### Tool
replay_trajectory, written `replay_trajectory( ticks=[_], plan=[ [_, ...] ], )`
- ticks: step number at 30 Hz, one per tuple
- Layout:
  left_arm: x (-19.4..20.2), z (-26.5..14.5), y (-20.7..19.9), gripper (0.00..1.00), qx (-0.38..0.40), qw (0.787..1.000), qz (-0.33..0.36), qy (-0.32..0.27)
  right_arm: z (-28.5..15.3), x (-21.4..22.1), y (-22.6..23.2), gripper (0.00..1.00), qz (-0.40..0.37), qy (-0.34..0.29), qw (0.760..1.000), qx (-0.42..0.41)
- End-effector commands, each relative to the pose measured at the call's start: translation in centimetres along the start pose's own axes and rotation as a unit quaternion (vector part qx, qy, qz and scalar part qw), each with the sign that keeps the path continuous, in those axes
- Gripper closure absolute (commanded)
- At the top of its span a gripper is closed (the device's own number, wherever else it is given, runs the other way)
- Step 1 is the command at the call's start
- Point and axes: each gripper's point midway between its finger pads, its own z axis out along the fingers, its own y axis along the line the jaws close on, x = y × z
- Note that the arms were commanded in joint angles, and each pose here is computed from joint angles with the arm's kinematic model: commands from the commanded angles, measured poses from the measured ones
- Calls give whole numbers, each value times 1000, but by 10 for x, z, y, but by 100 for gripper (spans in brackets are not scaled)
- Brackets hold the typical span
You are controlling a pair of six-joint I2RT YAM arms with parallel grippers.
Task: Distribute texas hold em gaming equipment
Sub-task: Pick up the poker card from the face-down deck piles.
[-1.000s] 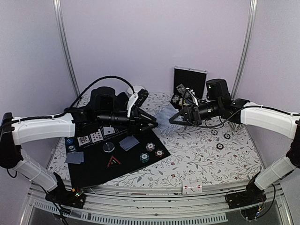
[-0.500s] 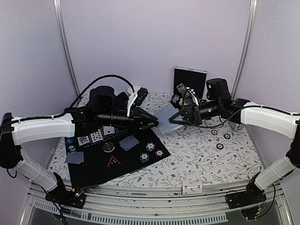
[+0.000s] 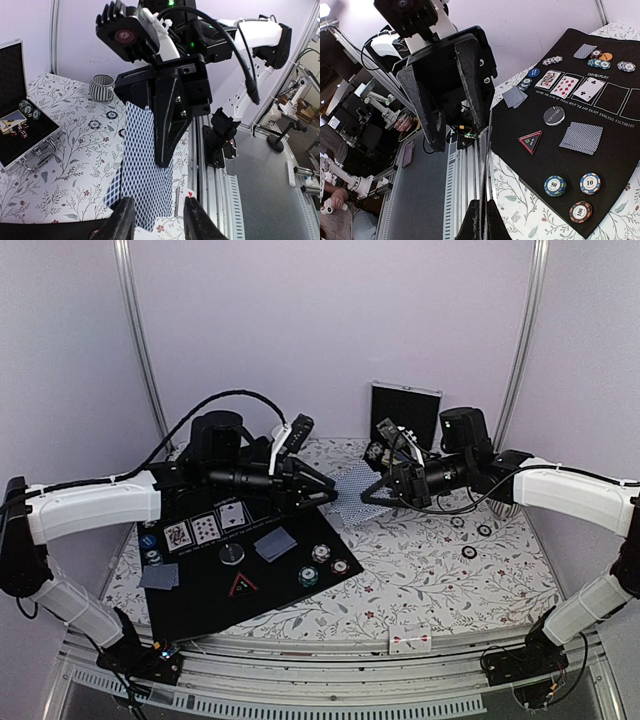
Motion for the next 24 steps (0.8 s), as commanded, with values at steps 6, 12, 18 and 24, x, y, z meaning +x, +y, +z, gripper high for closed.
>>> replay_trajectory(
  ticks=[6,12,18,24],
  plan=[
    [-1,1,6,65,4,1000,-16,6,-2,-8,14,98,-23,-5,1000,-14],
    [-15,-4,-3,62,17,1000,0,-18,-1,-6,12,98,-19,-3,1000,-15],
    [-16,2,-1,61,24,999,-7,-20,-2,-7,13,98,-21,-4,1000,-13],
    [-25,0,-1,60,17,999,5,-34,-3,-6,14,98,-20,-4,1000,-14]
  ],
)
